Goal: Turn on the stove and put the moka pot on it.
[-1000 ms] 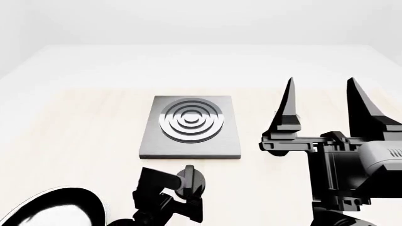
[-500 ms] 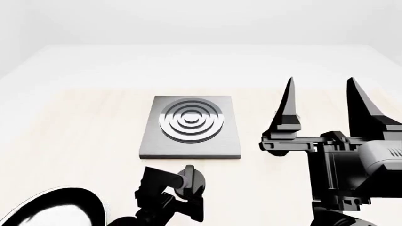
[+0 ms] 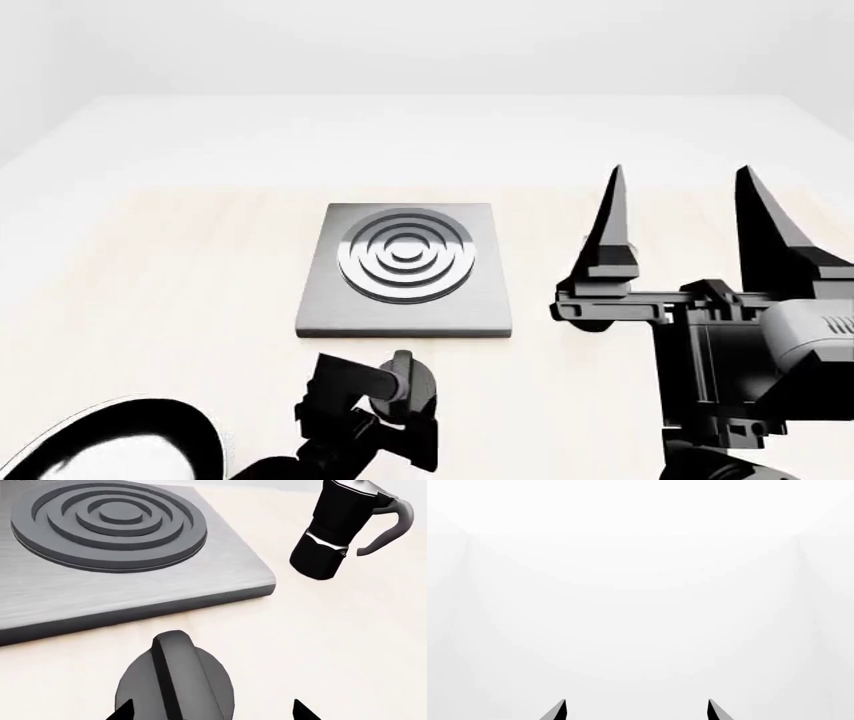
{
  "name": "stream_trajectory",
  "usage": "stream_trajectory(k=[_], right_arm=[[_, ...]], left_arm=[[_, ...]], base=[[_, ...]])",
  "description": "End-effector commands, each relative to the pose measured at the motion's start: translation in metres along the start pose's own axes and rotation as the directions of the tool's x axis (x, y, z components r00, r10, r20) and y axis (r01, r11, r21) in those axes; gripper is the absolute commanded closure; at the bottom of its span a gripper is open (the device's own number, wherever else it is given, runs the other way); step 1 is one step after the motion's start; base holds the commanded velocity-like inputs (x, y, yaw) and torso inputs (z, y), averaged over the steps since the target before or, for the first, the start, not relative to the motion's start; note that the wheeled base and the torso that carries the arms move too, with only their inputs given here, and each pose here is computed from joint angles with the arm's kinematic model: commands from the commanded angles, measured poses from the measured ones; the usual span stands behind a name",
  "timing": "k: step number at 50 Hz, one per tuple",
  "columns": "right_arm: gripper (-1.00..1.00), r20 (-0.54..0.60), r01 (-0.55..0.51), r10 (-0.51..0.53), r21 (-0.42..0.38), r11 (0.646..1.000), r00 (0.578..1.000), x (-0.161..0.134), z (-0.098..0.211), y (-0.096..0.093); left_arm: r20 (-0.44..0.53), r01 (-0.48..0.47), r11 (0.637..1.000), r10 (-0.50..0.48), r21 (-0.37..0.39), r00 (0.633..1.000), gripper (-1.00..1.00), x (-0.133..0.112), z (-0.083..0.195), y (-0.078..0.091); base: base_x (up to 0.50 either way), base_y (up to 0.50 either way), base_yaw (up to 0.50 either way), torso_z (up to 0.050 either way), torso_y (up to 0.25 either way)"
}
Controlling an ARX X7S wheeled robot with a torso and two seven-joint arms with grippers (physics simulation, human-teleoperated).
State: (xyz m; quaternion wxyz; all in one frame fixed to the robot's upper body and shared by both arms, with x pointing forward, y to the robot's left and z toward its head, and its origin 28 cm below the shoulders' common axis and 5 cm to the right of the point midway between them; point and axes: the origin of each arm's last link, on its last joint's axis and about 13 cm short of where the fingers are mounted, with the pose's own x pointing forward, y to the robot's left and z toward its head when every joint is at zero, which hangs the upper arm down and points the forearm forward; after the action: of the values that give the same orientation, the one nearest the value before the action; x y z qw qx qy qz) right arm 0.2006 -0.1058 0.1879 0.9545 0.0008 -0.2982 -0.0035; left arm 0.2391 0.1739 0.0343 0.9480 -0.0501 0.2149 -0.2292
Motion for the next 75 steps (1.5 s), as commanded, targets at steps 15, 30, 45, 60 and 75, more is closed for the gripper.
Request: stream_trajectory(k=[15,30,45,60,75], right_arm=[[-1.0,-0.005,0.001,-0.001,0.006,1.0,1.0,0.0,-0.002,0.0],[-1.0,-0.005,0.001,-0.001,0.006,1.0,1.0,-0.001,-0.002,-0.001],[-1.0,-0.005,0.0,0.0,0.005,1.0,1.0,0.0,-0.002,-0.001],[-1.0,-0.007,0.001,-0.001,0.005,1.0,1.0,-0.001,-0.003,-0.001],[-1.0,-0.009,0.003,-0.003,0.006,1.0,1.0,-0.001,-0.003,-0.001]], left_arm=[[-0.003,0.018,1.0,-0.018,0.011,1.0,-1.0,0.006,-0.005,0.0],[-0.028,0.015,1.0,-0.015,-0.002,0.999,-1.0,0.012,-0.009,0.002],[-0.04,0.015,1.0,-0.015,-0.003,0.999,-1.0,0.015,-0.012,0.003],[-0.053,0.059,0.998,-0.058,0.006,0.997,-1.0,0.018,-0.015,-0.005],[-0.052,0.097,0.995,-0.096,0.013,0.994,-1.0,0.018,-0.011,-0.014]], base=[[0.0,0.0,0.0,0.0,0.0],[0.0,0.0,0.0,0.0,0.0],[0.0,0.0,0.0,0.0,0.0],[0.0,0.0,0.0,0.0,0.0],[0.0,0.0,0.0,0.0,0.0]])
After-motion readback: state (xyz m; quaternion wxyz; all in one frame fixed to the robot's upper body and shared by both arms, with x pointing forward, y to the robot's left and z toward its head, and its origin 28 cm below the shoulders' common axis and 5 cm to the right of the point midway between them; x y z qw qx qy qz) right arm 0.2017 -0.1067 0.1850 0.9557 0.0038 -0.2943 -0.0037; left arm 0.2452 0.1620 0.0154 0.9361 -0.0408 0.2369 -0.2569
